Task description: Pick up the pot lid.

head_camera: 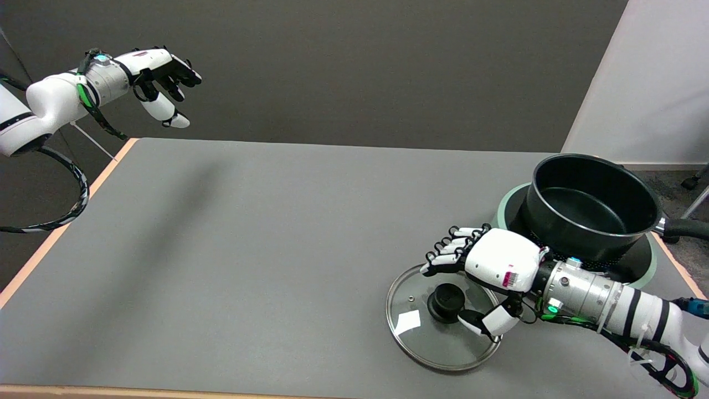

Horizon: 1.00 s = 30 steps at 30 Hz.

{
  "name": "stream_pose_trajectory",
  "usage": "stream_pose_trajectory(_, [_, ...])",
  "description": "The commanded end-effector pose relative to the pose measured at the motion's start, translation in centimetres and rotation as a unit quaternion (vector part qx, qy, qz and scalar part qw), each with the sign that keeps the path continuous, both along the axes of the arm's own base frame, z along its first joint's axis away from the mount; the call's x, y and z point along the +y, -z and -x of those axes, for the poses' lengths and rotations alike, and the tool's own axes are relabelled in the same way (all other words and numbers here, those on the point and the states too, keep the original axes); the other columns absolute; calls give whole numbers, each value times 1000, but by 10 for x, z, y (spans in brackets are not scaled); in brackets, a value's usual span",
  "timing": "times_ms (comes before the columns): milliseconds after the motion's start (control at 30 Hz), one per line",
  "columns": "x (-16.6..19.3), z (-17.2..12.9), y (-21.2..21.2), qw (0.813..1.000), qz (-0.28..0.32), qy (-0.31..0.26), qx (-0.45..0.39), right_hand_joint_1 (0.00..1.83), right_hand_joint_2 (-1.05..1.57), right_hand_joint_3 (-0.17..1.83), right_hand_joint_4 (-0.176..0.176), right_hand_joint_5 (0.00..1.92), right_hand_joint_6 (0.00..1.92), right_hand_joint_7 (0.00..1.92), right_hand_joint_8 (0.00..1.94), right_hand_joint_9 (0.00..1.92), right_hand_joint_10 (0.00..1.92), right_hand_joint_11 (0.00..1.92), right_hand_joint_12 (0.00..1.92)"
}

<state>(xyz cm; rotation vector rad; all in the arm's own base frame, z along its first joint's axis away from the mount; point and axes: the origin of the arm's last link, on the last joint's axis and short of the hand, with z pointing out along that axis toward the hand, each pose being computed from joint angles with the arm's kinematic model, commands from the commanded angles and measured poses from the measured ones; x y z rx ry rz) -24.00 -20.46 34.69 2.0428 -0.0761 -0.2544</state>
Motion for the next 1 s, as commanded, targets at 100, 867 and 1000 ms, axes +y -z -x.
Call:
stream_pose_trajectory(100, [-5,4,0,999,-5,0,32,903,522,1007,57,573,293,609,216,574,457,392,925])
stream_pose_trajectory(867, [1,11,9,1000,-15,13,21,886,543,997,82,594,334,649,230,591,486,401,937])
stream_pose_trajectory(1000, [1,11,9,1000,-13,13,21,884,551,992,90,604,350,676,236,610,510,410,979])
